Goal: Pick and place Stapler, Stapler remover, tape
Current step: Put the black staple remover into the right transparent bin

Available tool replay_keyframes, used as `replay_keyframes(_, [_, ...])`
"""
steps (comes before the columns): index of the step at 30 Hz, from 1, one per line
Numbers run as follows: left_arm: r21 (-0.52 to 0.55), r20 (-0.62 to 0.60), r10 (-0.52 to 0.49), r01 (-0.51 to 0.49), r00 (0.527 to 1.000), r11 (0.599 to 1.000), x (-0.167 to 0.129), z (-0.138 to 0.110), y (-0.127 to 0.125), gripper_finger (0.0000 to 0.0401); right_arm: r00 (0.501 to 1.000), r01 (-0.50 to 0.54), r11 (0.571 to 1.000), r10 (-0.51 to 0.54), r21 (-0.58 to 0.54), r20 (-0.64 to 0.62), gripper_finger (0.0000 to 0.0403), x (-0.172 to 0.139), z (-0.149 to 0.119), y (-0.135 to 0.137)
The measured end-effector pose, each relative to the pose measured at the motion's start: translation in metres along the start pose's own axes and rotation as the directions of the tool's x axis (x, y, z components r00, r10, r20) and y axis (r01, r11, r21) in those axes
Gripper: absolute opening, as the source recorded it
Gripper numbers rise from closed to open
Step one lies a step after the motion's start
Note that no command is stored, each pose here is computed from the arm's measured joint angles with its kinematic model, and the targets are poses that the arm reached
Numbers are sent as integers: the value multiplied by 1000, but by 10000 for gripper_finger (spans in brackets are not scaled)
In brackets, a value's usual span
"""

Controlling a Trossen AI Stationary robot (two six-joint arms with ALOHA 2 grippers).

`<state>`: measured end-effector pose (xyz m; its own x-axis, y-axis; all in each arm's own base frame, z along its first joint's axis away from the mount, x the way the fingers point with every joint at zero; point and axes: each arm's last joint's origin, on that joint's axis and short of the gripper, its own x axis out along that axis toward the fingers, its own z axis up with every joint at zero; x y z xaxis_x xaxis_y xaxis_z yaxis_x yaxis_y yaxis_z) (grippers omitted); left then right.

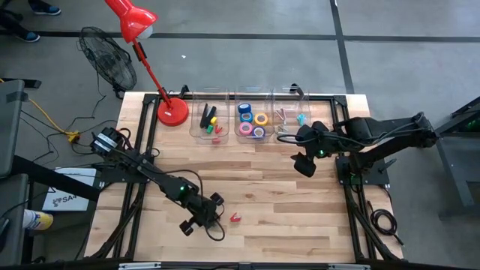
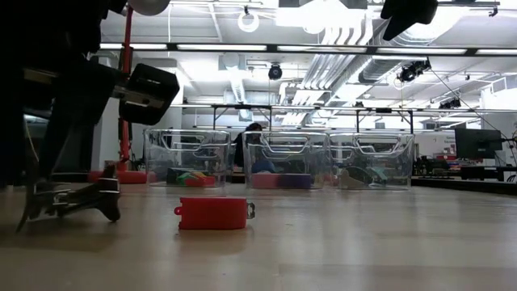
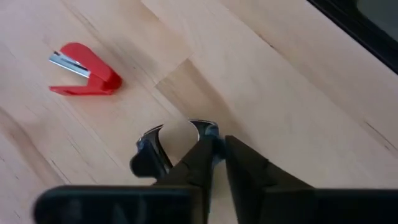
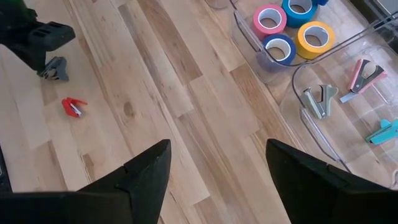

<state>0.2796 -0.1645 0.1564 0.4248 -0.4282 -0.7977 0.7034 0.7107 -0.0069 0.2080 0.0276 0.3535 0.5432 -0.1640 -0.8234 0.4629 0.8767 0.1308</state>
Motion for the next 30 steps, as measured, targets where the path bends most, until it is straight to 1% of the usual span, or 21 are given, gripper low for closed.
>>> replay_keyframes(2, [-5, 6, 3, -3, 1000, 1000, 0, 1, 0, 10, 1000, 0, 1000, 0, 0, 0, 255, 0, 0, 0])
replay_keyframes(4, [-9, 9, 10, -10, 1000, 1000, -1, 2, 1, 7, 1000, 0, 1000, 0, -3, 0, 255, 0, 0, 0])
replay_keyframes(8, [-43, -12, 45, -45, 999, 998, 0, 0, 1, 30, 1000, -2, 1000, 2, -11, -1, 255, 0, 0, 0])
replay_keyframes(11, [-62, -13, 45, -45, 999, 997, 0, -1, 1, 45, 1000, -2, 1000, 2, -12, -2, 255, 0, 0, 0])
replay_keyframes(15, [-59, -15, 48, -49, 999, 997, 0, -1, 1, 50, 1000, -2, 1000, 2, -17, -2, 255, 0, 0, 0])
replay_keyframes(18, [-58, -15, 48, -49, 999, 997, 0, -1, 1, 41, 1000, -2, 1000, 2, -18, -2, 255, 0, 0, 0])
replay_keyframes(22, [-54, -8, 56, -56, 998, 997, 0, 0, 2, 8, 1000, -2, 1000, 2, -18, -2, 255, 0, 0, 0])
replay_keyframes(30, [-55, 21, 73, -72, 997, 996, -1, 4, 3, 3, 1000, -2, 1000, 2, -19, -2, 255, 0, 0, 0])
